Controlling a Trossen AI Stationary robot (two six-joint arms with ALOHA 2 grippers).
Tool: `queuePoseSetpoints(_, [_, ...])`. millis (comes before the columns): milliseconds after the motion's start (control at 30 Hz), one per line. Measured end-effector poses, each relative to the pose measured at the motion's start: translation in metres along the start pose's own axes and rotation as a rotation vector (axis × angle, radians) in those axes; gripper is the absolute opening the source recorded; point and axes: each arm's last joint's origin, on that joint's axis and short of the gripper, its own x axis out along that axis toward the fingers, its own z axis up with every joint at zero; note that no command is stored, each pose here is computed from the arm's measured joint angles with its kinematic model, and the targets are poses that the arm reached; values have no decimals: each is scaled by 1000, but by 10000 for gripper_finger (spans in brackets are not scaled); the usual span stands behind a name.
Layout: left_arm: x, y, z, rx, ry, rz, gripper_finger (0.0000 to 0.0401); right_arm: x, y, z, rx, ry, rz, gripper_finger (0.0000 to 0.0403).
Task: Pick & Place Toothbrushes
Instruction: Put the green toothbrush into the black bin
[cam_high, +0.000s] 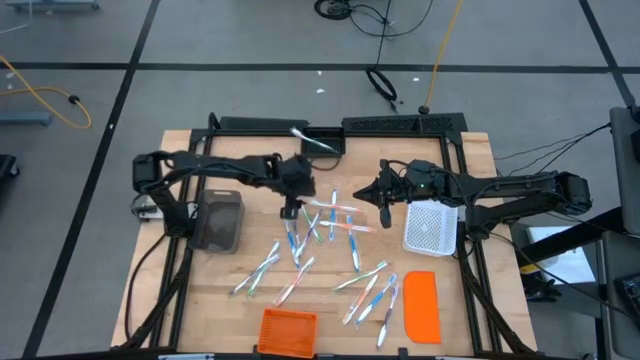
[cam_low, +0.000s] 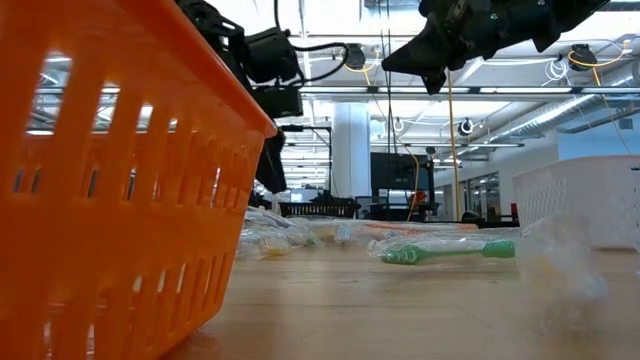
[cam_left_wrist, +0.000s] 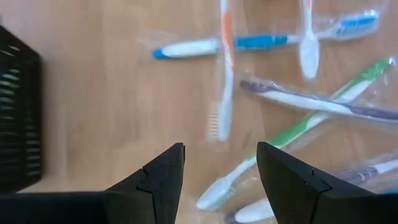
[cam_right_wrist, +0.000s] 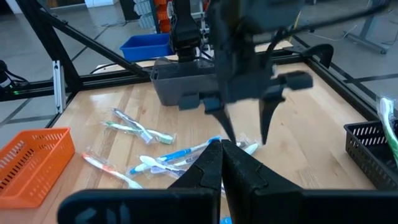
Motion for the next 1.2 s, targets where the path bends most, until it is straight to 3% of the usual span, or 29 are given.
queuePoseSetpoints(300, [17,-12,-6,45,101,-48,204,0,0,0,0,0,0,0])
queuePoseSetpoints(667, [18,-17,-2,99,75,-48,202,0,0,1,-5,-12,1,0])
queuePoseSetpoints(1200, [57,-21,-13,78,167,-91,106,0,0,1,-3,-14,1,0])
